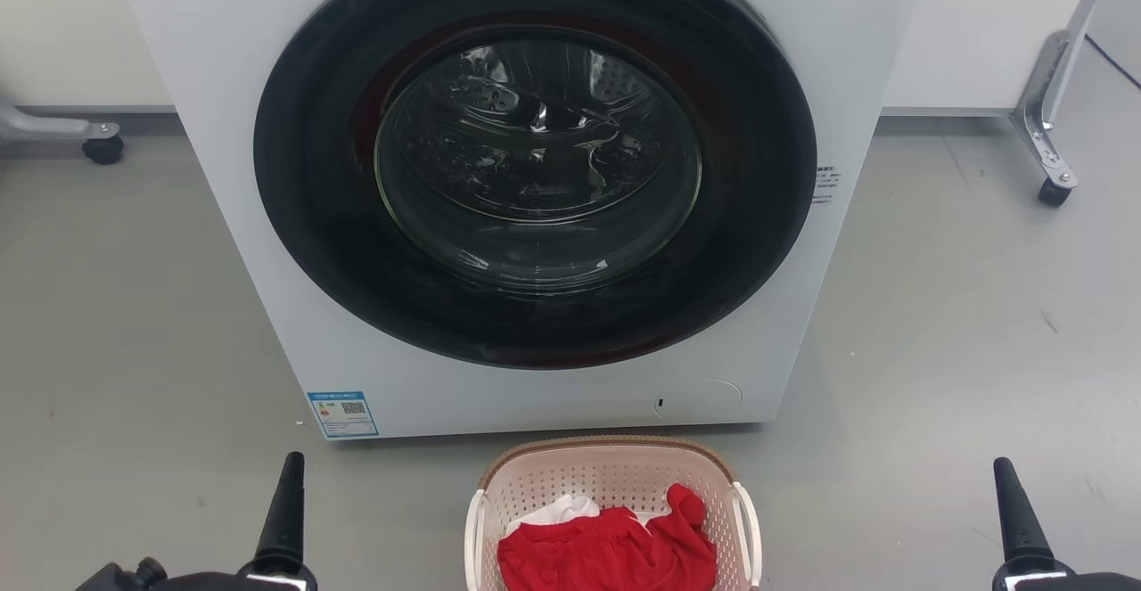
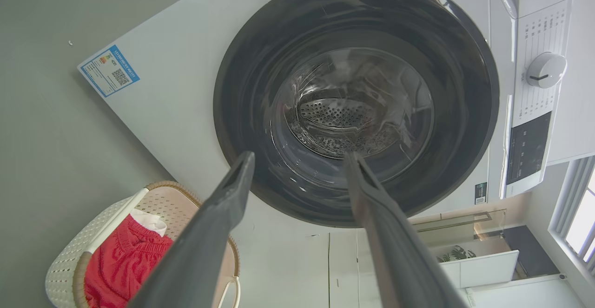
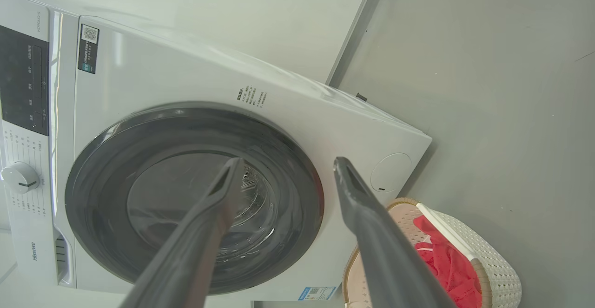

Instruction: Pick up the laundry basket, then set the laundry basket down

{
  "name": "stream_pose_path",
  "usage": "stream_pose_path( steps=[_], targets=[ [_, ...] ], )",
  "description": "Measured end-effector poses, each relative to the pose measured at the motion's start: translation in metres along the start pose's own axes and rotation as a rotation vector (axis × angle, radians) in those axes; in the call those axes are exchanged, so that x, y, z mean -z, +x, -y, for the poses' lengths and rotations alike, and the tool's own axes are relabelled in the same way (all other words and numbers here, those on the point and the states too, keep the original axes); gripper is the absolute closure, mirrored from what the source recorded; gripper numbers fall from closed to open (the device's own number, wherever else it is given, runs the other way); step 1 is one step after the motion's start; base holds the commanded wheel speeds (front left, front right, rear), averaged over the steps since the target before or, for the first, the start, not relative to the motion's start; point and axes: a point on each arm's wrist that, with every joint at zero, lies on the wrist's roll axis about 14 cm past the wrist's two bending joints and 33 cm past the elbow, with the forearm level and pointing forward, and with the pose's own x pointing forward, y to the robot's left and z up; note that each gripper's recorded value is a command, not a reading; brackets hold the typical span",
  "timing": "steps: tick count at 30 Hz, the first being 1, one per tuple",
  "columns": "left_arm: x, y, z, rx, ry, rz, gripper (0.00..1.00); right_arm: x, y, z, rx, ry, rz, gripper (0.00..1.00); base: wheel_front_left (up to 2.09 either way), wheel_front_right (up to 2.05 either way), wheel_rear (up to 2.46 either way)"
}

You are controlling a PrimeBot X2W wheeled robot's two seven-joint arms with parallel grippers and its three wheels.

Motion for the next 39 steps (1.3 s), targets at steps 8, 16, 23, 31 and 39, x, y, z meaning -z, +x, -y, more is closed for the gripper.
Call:
stream_pose_path(
  steps=[8,16,23,31,39],
  targets=[
    [0.004,0.003,0.010,0.021,0.195,-0.013,0.00,0.000,0.004,-0.009,-0.019,-0.202,-0.010,0.00,0.00,0.00,0.00],
    [0.008,0.004,0.017,0.041,0.381,-0.021,0.00,0.005,0.004,-0.015,-0.040,-0.406,-0.032,0.00,0.00,0.00,0.00],
    [0.014,0.003,0.017,0.048,0.553,-0.035,0.00,0.014,0.003,-0.015,-0.054,-0.583,-0.053,0.00,0.00,0.00,0.00],
    [0.020,0.002,0.017,0.057,0.712,-0.035,0.00,0.021,0.002,-0.013,-0.064,-0.732,-0.066,0.00,0.00,0.00,0.00],
    [0.024,0.001,0.016,0.069,0.840,-0.027,0.00,0.027,0.000,-0.010,-0.079,-0.860,-0.070,0.00,0.00,0.00,0.00]
  ],
)
